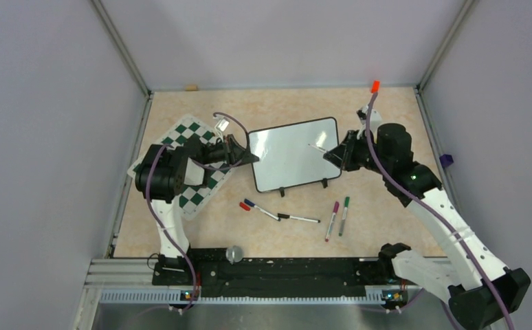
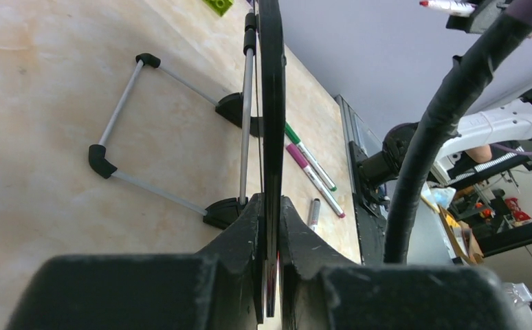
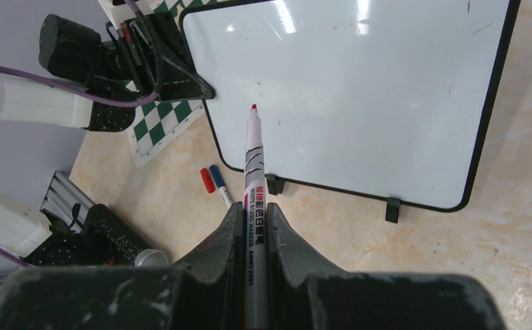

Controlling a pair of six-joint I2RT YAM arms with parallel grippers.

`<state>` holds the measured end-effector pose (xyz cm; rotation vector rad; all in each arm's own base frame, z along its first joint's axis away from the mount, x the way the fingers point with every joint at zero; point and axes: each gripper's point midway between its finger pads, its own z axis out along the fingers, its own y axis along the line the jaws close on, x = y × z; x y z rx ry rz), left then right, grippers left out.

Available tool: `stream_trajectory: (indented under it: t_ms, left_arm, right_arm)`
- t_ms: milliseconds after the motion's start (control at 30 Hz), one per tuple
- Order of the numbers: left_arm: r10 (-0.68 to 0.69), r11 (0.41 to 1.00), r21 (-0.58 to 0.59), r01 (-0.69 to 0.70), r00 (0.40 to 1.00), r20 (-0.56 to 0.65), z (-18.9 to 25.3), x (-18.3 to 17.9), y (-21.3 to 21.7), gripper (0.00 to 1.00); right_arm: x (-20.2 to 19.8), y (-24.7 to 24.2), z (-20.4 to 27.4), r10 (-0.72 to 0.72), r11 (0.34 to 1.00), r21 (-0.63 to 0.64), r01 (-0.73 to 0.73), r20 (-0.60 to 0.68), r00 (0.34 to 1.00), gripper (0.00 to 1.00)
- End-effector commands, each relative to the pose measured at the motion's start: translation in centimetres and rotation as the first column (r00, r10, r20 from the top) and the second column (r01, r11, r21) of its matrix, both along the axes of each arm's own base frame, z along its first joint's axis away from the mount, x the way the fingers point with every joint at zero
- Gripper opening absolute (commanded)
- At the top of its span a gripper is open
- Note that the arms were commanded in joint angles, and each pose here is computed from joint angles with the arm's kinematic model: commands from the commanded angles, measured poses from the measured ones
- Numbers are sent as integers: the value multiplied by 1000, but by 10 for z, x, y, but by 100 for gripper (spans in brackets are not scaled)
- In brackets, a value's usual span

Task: Write a sentence on the whiteboard
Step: Move the whiteboard to the center of the board.

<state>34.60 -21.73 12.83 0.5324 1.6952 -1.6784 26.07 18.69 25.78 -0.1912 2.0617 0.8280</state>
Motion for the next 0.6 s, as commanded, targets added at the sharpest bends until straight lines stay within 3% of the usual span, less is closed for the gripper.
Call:
stream_trajectory:
  t_ms: [0, 300, 567]
  left_arm:
    - [-89, 996, 2, 89, 996, 31, 15, -29, -8, 0]
    - [-93, 996, 13, 93, 995, 27, 8, -36, -13, 3]
    - [-11, 991, 134, 8, 1000, 24, -13, -24, -10, 42]
  right_arm:
    - [1, -6, 17, -21, 1000, 3, 20, 62, 998, 0]
    - [2, -6, 12, -25, 1000, -5, 26, 48, 999, 0]
    - [4, -8, 9, -37, 999, -11, 37, 46, 998, 0]
